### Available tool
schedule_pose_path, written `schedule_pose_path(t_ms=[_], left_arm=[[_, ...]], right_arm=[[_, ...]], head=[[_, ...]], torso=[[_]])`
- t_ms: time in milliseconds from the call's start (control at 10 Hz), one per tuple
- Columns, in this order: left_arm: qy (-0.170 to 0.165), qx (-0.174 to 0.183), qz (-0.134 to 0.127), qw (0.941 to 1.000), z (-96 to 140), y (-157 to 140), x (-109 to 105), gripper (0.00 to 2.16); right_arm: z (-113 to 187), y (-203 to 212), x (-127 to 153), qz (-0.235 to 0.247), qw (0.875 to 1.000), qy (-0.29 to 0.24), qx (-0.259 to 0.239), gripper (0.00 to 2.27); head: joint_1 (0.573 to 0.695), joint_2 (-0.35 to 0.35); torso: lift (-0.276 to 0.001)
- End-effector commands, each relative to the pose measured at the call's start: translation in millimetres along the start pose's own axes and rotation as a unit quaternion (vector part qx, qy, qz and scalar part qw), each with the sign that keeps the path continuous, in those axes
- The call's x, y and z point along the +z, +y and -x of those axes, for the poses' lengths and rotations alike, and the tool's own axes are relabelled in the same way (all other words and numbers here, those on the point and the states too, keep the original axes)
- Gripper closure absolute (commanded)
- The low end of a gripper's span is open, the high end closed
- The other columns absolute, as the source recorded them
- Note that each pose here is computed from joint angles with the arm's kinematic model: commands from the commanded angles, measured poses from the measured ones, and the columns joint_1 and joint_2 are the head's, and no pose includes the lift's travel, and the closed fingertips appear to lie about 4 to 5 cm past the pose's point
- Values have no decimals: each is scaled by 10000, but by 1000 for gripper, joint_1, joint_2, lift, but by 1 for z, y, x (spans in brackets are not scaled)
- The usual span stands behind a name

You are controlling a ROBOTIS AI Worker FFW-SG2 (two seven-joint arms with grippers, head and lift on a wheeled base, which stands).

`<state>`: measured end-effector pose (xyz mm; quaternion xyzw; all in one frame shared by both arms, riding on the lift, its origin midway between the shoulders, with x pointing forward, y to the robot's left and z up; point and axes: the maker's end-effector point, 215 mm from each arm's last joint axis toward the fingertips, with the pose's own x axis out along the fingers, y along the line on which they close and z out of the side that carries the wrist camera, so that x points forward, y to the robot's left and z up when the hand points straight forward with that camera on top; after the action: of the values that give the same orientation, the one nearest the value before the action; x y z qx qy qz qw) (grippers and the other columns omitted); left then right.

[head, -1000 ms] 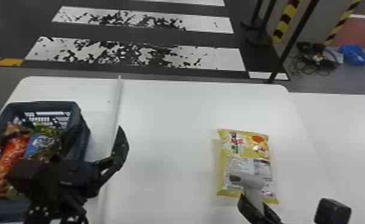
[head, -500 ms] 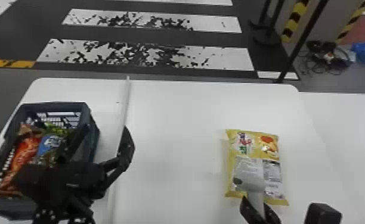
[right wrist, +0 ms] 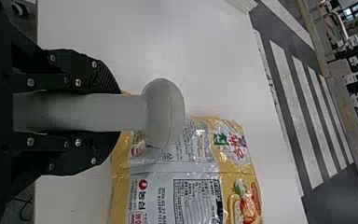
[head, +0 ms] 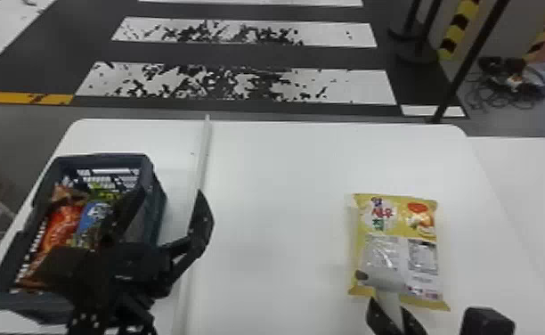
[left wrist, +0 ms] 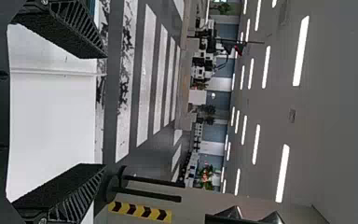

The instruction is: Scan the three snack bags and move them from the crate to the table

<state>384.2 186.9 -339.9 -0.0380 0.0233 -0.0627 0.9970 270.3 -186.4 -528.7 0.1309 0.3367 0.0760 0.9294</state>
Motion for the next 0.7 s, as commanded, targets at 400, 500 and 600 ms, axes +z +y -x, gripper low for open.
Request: schedule_pose_path(t_ms=[400,500,600], left_arm=[[-49,30,-30,10000,-1,4,6,33],[-41,23,-39,10000,-1,4,6,33],[-8,4,-56,10000,-6,4,6,33]], right_arm=[[18,-70,94,-78,9969,-649,-444,2240],[11,-99,97,-122,9966,-498,-647,2236],[5,-127,105,-156,9951,-521,-826,2240]], head=[[695,-73],[695,-111],[695,-149]], torso=[[-62],[-62],[-62]])
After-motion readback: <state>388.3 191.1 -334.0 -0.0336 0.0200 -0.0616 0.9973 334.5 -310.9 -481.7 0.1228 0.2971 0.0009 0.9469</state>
